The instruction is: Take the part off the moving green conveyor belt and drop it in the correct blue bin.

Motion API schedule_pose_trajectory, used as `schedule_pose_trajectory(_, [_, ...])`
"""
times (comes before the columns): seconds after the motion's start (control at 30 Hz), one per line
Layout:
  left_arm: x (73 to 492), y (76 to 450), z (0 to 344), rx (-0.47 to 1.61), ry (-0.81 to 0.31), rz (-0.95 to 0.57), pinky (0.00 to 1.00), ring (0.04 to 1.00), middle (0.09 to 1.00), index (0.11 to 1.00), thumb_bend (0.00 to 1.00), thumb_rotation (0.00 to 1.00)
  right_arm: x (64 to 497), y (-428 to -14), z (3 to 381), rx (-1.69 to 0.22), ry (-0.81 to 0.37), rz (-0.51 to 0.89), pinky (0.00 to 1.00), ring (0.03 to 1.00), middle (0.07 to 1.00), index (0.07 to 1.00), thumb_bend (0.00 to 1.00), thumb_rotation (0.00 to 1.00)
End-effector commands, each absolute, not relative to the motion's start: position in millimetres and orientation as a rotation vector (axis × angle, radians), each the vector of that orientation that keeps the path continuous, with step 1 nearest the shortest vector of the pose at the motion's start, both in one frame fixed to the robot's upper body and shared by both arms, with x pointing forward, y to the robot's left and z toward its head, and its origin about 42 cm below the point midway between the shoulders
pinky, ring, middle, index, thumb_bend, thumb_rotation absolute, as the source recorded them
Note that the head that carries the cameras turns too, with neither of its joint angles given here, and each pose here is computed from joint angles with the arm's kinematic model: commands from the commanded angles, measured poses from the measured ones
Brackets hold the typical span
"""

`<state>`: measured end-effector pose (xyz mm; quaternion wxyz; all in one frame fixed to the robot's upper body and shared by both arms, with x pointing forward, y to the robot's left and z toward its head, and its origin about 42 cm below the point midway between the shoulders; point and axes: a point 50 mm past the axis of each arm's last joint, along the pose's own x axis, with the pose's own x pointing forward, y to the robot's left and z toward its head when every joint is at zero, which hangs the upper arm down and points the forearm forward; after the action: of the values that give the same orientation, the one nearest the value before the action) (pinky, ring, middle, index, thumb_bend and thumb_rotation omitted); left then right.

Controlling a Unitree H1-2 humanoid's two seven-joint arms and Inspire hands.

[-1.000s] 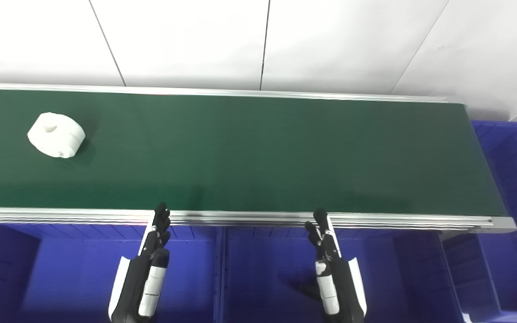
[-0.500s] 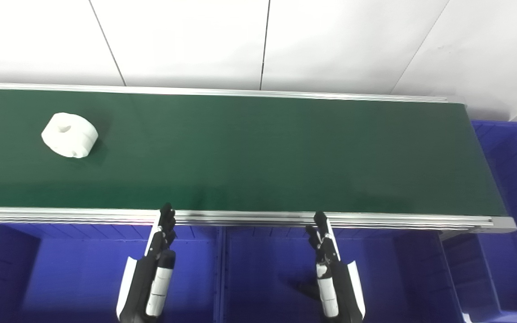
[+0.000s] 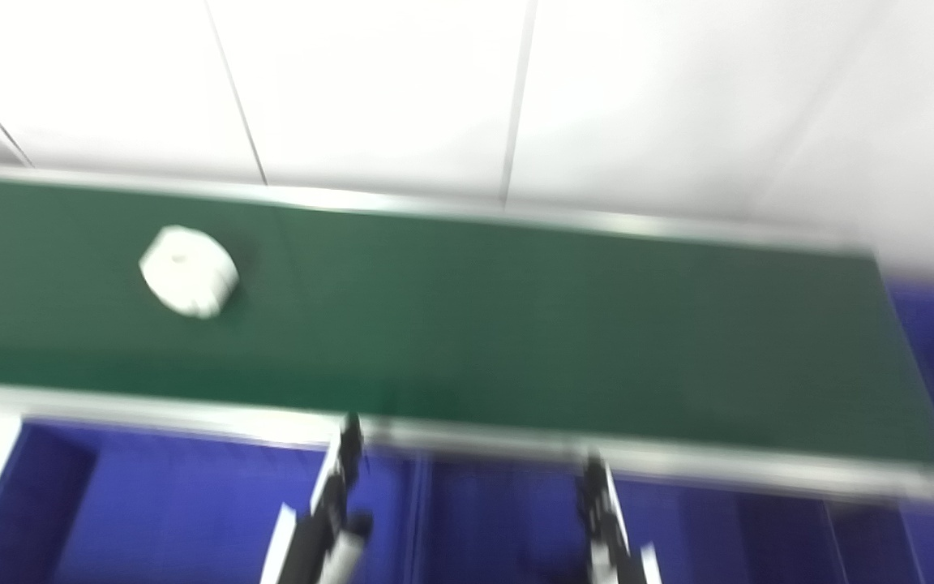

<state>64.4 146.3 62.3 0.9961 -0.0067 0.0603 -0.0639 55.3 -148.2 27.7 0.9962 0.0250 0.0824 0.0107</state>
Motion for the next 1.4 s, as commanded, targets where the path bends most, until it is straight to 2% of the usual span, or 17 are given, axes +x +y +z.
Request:
schedule_pose_trajectory(0.0, [66.2,142.4,70.4,-0.041,0.033,-0.129,1.0,0.999,1.0,1.0,0.59,0.95,55.7,-149.3,34.0,0.068,0.1,0.023,1.0,1.0,1.0,1.0,0.8,1.0])
schedule_pose_trajectory(0.2, [72.7,141.9,86.9,-0.07,-0.088,-0.12,1.0,0.991,1.0,1.0,0.58,0.93,55.2,-149.9,33.5,0.087,0.105,0.013,1.0,1.0,1.0,1.0,0.81,1.0])
schedule_pose_trajectory(0.27, [76.0,146.0,94.9,-0.043,-0.128,-0.114,1.0,0.985,1.0,1.0,0.61,0.93,55.3,-147.5,33.4,0.096,0.107,0.007,1.0,1.0,1.0,1.0,0.82,1.0])
schedule_pose_trajectory(0.37, [82.7,155.7,106.0,0.047,-0.194,-0.099,0.93,0.948,1.0,1.0,0.63,0.93,56.0,-142.1,33.8,0.1,0.106,0.005,1.0,1.0,1.0,1.0,0.82,1.0])
schedule_pose_trajectory(0.4, [87.0,160.0,111.0,0.093,-0.225,-0.098,0.88,0.919,0.982,1.0,0.63,0.92,56.5,-141.1,34.2,0.098,0.104,0.008,1.0,1.0,1.0,1.0,0.81,1.0])
schedule_pose_trajectory(0.43, [94.3,166.9,117.4,0.135,-0.261,-0.106,0.83,0.902,0.97,1.0,0.65,0.85,57.5,-139.7,34.9,0.1,0.1,0.012,1.0,1.0,1.0,1.0,0.81,1.0])
schedule_pose_trajectory(0.47, [99.3,171.6,121.9,0.163,-0.285,-0.111,0.82,0.909,0.971,1.0,0.71,0.76,58.2,-138.7,35.4,0.102,0.098,0.015,1.0,1.0,1.0,1.0,0.79,1.0])
schedule_pose_trajectory(0.5, [110.3,180.4,129.1,0.194,-0.317,-0.136,0.82,0.911,0.972,1.0,0.73,0.73,59.4,-137.2,35.4,0.109,0.096,0.015,1.0,1.0,1.0,1.0,0.79,1.0])
schedule_pose_trajectory(0.53, [117.5,186.2,134.0,0.215,-0.336,-0.153,0.8,0.914,0.971,1.0,0.8,0.6,60.3,-135.9,35.4,0.114,0.095,0.015,1.0,1.0,1.0,1.0,0.79,1.0])
schedule_pose_trajectory(0.57, [127.4,194.4,138.9,0.25,-0.369,-0.175,0.8,0.915,0.971,1.0,0.83,0.55,61.0,-134.6,35.1,0.113,0.095,0.017,1.0,1.0,1.0,1.0,0.78,1.0])
schedule_pose_trajectory(0.63, [150.8,216.5,150.6,0.385,-0.426,-0.218,0.68,0.872,0.925,0.984,0.92,0.35,62.0,-133.0,34.5,0.111,0.095,0.022,1.0,1.0,1.0,1.0,0.8,1.0])
schedule_pose_trajectory(0.7, [174.9,239.5,163.8,0.538,-0.46,-0.256,0.66,0.865,0.917,0.977,0.93,0.33,63.2,-131.2,33.9,0.107,0.094,0.023,1.0,1.0,1.0,1.0,0.81,1.0])
schedule_pose_trajectory(0.77, [205.4,263.4,179.4,0.715,-0.5,-0.293,0.65,0.867,0.916,0.91,0.98,0.28,64.9,-129.3,33.4,0.101,0.093,0.017,1.0,1.0,1.0,1.0,0.79,1.0])
schedule_pose_trajectory(0.87, [238.5,282.4,194.9,0.901,-0.524,-0.335,0.71,0.864,0.891,0.857,1.0,0.28,65.9,-127.5,32.7,0.101,0.094,0.009,1.0,1.0,1.0,1.0,0.78,1.0])
schedule_pose_trajectory(0.97, [267.2,285.5,214.6,1.09,-0.539,-0.384,0.85,0.886,0.883,0.844,1.0,0.19,65.9,-129.8,31.4,0.098,0.096,0.016,1.0,1.0,1.0,1.0,0.79,1.0])
schedule_pose_trajectory(1.17, [301.0,273.0,233.7,1.366,-0.524,-0.429,0.91,0.899,0.89,0.861,1.0,0.13,66.7,-137.1,29.3,0.085,0.097,0.031,1.0,1.0,1.0,1.0,0.79,1.0])
schedule_pose_trajectory(1.37, [342.9,275.6,231.6,1.539,-0.476,-0.459,0.96,0.92,0.918,0.882,1.0,0.12,65.4,-141.5,28.5,0.083,0.1,0.045,1.0,1.0,1.0,1.0,0.79,1.0])
